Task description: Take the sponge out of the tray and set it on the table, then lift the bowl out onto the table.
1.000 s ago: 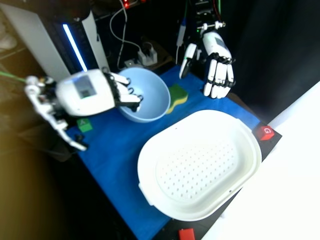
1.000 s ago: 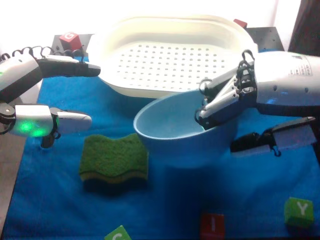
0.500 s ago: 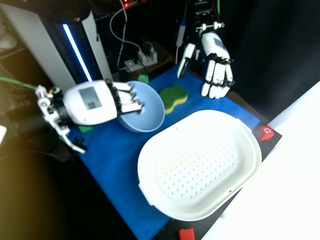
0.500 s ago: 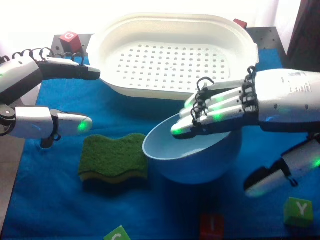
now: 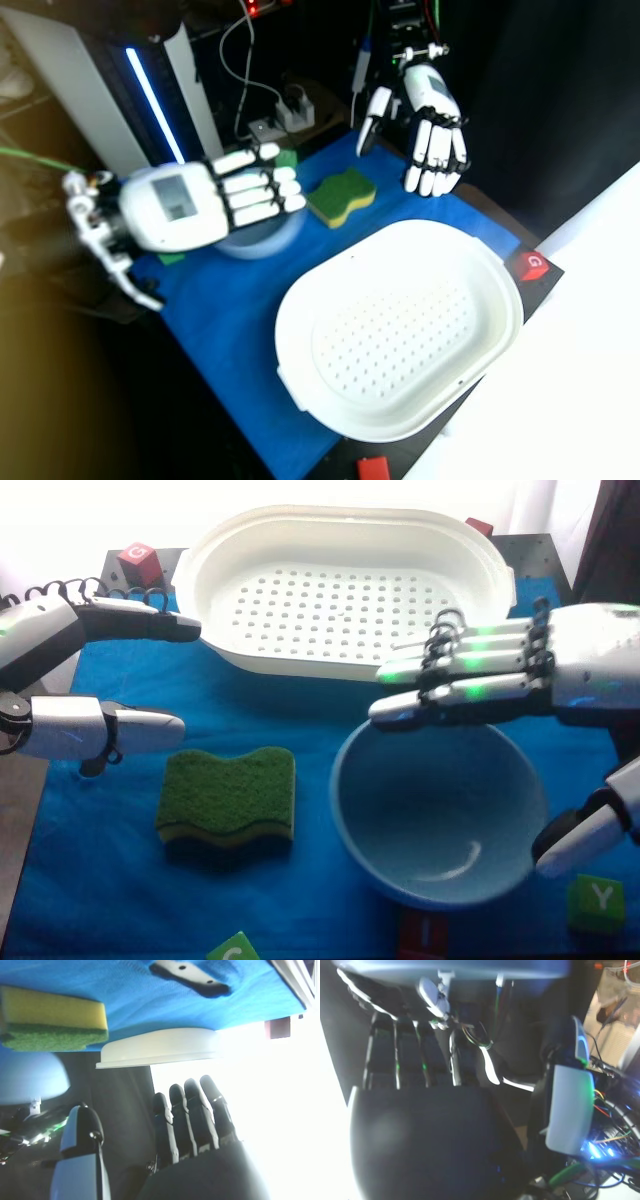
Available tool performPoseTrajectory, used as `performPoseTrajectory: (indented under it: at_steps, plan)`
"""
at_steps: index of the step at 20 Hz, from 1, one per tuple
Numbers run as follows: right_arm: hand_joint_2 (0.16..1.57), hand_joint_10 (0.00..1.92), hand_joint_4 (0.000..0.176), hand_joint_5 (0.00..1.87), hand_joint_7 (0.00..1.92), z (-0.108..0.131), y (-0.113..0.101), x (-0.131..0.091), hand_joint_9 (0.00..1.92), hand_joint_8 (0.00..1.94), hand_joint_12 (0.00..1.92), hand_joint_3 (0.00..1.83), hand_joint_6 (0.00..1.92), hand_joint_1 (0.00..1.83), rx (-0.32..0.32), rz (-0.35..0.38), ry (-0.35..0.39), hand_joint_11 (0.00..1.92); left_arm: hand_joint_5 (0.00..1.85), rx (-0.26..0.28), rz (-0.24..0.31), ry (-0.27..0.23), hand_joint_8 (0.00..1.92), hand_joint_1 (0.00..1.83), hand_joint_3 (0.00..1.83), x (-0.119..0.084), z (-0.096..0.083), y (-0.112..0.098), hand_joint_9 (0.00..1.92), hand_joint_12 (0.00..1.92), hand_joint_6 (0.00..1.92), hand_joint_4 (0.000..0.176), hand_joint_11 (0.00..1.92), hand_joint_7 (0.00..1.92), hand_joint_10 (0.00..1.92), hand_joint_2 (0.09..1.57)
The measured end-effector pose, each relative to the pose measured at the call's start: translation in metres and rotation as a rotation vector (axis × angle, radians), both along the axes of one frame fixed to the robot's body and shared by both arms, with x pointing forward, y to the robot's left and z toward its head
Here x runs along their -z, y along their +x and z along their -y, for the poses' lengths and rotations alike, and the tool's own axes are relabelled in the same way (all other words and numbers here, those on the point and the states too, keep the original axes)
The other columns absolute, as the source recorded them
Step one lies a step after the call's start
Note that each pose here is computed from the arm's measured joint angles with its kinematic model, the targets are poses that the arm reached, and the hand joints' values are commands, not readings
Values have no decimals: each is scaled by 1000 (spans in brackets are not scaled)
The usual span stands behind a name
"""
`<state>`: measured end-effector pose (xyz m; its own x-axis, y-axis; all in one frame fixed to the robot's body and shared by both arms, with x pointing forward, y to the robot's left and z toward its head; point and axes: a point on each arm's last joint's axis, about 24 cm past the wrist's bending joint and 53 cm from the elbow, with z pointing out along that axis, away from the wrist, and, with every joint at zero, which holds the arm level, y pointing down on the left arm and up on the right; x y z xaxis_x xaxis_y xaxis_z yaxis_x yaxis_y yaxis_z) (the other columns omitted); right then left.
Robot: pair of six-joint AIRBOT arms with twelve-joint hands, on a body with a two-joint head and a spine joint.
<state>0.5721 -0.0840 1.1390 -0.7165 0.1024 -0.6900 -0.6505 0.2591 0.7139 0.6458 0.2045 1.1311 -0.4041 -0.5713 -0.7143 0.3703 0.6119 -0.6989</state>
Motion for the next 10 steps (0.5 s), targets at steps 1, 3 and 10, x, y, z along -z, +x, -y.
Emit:
performPoseTrajectory:
  at_steps: [1, 3, 10]
  plan:
    - [836, 0, 176, 0, 0, 5, 3, -3, 0, 0, 0, 0, 0, 440, 16, 2, 1, 0, 574, 2, 1, 0, 6, 733, 2, 0, 0, 0, 473, 899, 3, 26, 91, 517, 5, 985]
    - [827, 0, 176, 0, 0, 16, 10, -11, 0, 0, 0, 0, 0, 471, 50, 8, 8, 0, 570, -3, 6, -7, 1, 722, 0, -2, -1, 0, 460, 924, 0, 49, 36, 516, 0, 979]
    - [890, 0, 94, 0, 0, 56, 34, -68, 0, 0, 0, 22, 0, 545, 226, 153, 105, 0, 441, -3, 41, -31, 2, 628, 3, -14, -6, -10, 194, 265, 2, 98, 0, 357, 2, 1011]
